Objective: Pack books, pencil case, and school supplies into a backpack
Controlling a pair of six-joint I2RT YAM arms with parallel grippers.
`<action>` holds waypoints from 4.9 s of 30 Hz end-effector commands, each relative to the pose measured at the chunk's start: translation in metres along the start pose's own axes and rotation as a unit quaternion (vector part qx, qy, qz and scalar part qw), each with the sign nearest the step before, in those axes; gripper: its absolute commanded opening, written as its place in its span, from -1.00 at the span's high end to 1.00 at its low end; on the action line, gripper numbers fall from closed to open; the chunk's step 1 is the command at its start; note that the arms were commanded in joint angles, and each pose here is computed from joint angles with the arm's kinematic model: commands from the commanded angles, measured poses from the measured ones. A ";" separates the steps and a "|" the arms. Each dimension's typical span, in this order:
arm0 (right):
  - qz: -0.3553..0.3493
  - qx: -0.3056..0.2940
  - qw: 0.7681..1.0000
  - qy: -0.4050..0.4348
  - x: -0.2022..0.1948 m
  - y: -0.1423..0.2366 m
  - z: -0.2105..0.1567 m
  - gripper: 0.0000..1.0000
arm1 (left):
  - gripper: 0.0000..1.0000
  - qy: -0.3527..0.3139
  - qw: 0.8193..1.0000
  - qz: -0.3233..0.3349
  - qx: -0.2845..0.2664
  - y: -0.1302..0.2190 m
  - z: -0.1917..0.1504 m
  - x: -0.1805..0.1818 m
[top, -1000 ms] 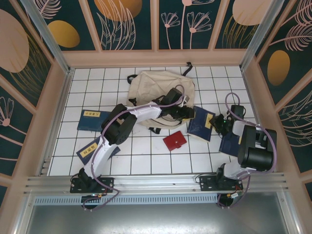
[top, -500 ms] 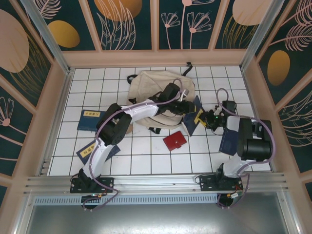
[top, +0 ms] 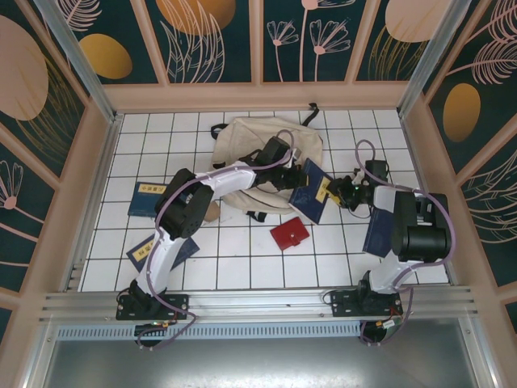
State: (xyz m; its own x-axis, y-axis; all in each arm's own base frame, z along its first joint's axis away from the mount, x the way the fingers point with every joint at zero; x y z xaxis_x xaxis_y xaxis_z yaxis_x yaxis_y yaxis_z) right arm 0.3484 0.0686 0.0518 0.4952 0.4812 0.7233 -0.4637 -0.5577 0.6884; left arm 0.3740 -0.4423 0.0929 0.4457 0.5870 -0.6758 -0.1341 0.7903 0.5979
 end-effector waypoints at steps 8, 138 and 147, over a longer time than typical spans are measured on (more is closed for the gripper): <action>-0.006 -0.116 0.978 0.173 0.074 0.040 0.016 -0.21 | 1.00 -0.075 0.984 0.064 -0.147 0.157 0.065 -0.029; -0.044 -0.360 0.772 0.522 0.367 -0.009 -0.070 1.00 | 1.00 0.094 0.944 0.042 -0.314 0.374 -0.044 0.021; 0.014 -0.323 0.794 0.515 0.399 -0.013 -0.084 1.00 | 1.00 0.105 0.962 0.012 -0.253 0.314 -0.045 0.025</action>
State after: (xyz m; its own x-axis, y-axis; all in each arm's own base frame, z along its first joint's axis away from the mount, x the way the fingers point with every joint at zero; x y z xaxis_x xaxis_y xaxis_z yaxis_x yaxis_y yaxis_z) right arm 0.4917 0.3220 0.2805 -0.2117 0.9755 0.0596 -0.8820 -0.2170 0.4183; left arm 0.2953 -0.1628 0.2495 0.2377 0.6107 -0.7553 -0.5834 0.7115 0.3917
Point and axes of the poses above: each hand's point on the last joint's axis, 136 mm out from that joint toward the fingers, its own y axis back along the fingers, its own x axis along the line the jaws close on, z = x × y, the point moved 2 cm from there along y, back along the fingers, and after that the axes turned 11 degrees about -y, right-handed, at the moved point
